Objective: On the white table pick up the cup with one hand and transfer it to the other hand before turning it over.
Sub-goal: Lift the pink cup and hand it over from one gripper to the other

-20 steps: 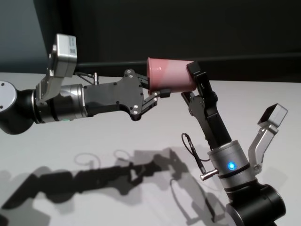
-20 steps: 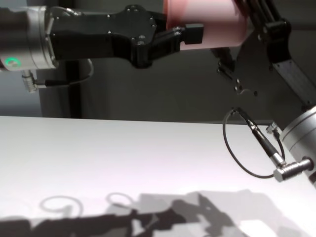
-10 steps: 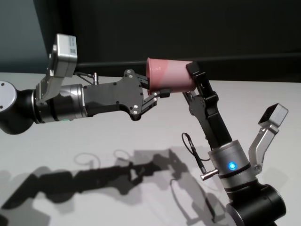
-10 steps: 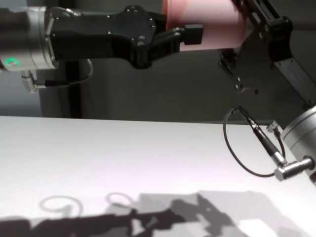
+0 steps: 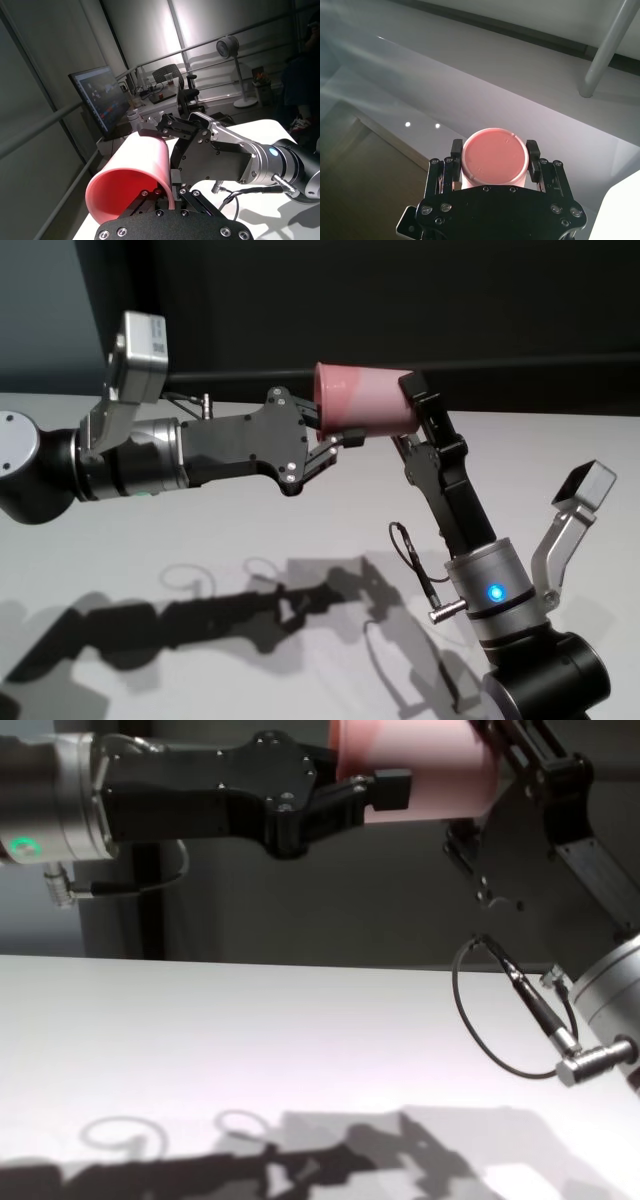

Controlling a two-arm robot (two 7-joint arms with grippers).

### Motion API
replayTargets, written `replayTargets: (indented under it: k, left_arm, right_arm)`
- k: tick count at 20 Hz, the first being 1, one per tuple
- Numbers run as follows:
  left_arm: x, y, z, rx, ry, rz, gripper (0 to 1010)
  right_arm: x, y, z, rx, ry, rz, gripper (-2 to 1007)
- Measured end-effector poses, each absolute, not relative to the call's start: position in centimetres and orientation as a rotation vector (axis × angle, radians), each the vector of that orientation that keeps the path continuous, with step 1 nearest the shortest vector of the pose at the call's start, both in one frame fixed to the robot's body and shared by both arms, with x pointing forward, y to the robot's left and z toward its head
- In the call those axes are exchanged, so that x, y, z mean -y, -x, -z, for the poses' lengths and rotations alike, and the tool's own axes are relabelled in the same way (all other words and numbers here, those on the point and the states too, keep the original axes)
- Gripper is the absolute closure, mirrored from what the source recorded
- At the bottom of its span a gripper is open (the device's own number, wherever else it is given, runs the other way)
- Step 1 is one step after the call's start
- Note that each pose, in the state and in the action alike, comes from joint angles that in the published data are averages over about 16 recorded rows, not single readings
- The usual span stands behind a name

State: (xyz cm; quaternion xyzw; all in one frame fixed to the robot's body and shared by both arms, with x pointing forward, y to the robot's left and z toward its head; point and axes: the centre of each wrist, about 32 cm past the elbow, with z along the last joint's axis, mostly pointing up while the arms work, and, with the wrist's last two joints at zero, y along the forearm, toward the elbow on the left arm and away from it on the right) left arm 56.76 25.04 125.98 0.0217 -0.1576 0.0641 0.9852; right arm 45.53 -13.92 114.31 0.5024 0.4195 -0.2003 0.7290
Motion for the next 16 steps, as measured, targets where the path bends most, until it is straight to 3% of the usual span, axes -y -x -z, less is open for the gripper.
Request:
replayTargets:
  k: [9, 16]
  left_arm:
    - [-25.03, -56.76, -125.98, 0.317, -0.043, -0.129, 971]
    - [-25.01, -56.75, -125.99, 0.318, -0.043, -0.128, 897]
  right_arm:
    - [13.92, -45.52, -114.31, -0.925, -1.106, 0.441, 267]
    - [13.92, -45.51, -114.3, -0.926, -1.105, 0.442, 267]
